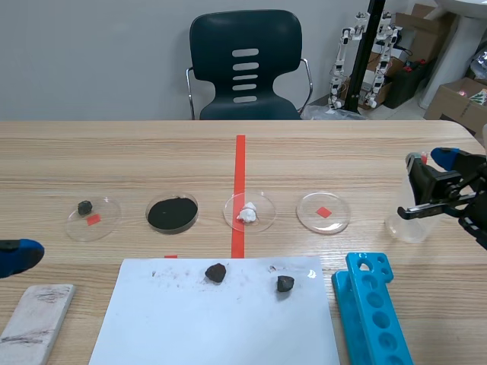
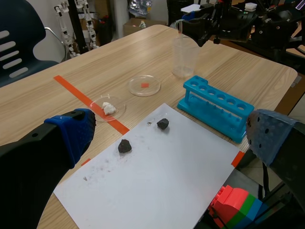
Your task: Put the dropper in the beaker
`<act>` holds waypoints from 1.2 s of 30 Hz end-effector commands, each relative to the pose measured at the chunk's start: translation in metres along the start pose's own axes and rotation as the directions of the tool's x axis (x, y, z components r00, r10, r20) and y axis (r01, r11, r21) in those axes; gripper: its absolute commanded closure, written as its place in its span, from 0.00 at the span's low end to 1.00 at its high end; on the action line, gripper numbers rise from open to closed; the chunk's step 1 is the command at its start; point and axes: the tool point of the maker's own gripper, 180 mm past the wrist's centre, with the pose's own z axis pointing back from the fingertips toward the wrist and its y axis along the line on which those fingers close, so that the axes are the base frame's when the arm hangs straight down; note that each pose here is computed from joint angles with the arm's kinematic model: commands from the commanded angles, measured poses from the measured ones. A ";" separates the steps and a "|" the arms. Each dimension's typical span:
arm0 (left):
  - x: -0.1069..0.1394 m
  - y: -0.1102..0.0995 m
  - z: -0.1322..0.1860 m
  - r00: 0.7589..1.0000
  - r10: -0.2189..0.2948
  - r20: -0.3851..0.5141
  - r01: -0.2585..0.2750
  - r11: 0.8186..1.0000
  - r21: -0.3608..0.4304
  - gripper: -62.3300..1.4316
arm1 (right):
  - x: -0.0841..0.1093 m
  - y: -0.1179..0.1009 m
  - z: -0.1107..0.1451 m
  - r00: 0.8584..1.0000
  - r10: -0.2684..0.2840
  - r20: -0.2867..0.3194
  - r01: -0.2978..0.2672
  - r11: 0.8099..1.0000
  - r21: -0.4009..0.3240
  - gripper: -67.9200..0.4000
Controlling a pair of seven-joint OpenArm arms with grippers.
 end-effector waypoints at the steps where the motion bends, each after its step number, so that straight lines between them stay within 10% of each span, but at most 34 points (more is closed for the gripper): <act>1: 0.007 0.003 -0.001 1.000 -0.004 0.029 0.004 1.000 0.009 0.00 | 0.013 -0.006 -0.007 0.999 0.014 0.038 -0.013 1.000 -0.003 0.58; 16: 0.007 0.003 -0.001 1.000 -0.004 0.029 0.004 1.000 0.009 0.00 | 0.013 -0.006 -0.007 0.999 0.014 0.038 -0.013 1.000 -0.003 0.36; 36: 0.007 0.003 -0.001 1.000 -0.004 0.029 0.004 1.000 0.009 0.00 | 0.012 -0.006 -0.007 0.999 0.014 0.035 -0.013 1.000 -0.003 0.36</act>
